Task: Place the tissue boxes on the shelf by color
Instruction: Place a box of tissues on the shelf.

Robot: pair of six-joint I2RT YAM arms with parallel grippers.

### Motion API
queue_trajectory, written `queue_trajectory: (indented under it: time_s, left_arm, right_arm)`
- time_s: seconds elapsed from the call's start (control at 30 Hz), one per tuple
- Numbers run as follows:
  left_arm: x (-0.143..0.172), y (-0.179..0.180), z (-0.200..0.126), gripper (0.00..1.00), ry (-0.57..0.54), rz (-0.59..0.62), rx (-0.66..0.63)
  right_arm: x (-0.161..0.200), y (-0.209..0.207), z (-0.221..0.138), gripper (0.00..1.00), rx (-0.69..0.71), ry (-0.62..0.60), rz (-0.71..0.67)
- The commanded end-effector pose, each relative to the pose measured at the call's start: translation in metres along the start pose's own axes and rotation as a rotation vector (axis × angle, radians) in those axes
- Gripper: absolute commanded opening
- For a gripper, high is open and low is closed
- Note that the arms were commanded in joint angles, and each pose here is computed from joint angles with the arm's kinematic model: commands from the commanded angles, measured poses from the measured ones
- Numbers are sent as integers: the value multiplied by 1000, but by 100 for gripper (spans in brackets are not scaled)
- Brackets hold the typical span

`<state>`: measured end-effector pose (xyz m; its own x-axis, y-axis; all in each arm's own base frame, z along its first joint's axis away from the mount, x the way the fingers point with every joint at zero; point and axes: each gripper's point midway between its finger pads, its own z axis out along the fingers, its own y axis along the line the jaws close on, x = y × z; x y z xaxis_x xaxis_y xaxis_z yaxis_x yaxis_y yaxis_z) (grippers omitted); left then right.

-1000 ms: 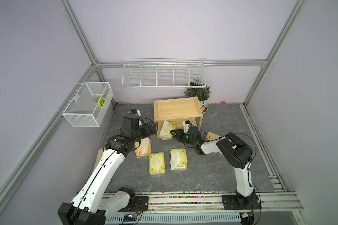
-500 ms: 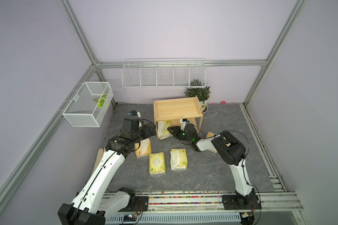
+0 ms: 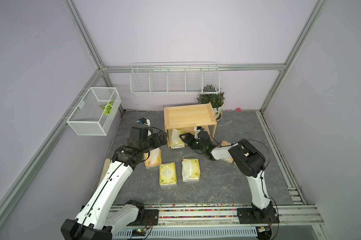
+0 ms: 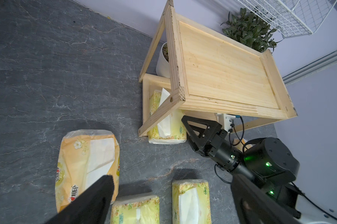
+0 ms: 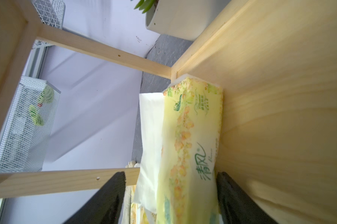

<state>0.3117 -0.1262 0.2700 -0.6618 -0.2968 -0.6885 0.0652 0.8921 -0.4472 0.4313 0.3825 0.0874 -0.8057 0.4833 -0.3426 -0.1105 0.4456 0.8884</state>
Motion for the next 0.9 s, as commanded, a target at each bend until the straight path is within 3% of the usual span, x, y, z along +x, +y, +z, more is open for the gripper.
queue_trajectory:
  time_s: [0.0, 0.2, 0.87]
  left_arm:
    - [-5, -5, -6, 100, -18, -9, 28]
    - [-7, -7, -8, 100, -23, -9, 34]
    - [0, -2, -6, 100, -12, -7, 23]
  right_arm:
    - [-10, 5, -17, 79, 26, -48, -44]
    - [-6, 3, -17, 79, 35, -20, -42]
    - [8, 17, 31, 77, 15, 89, -35]
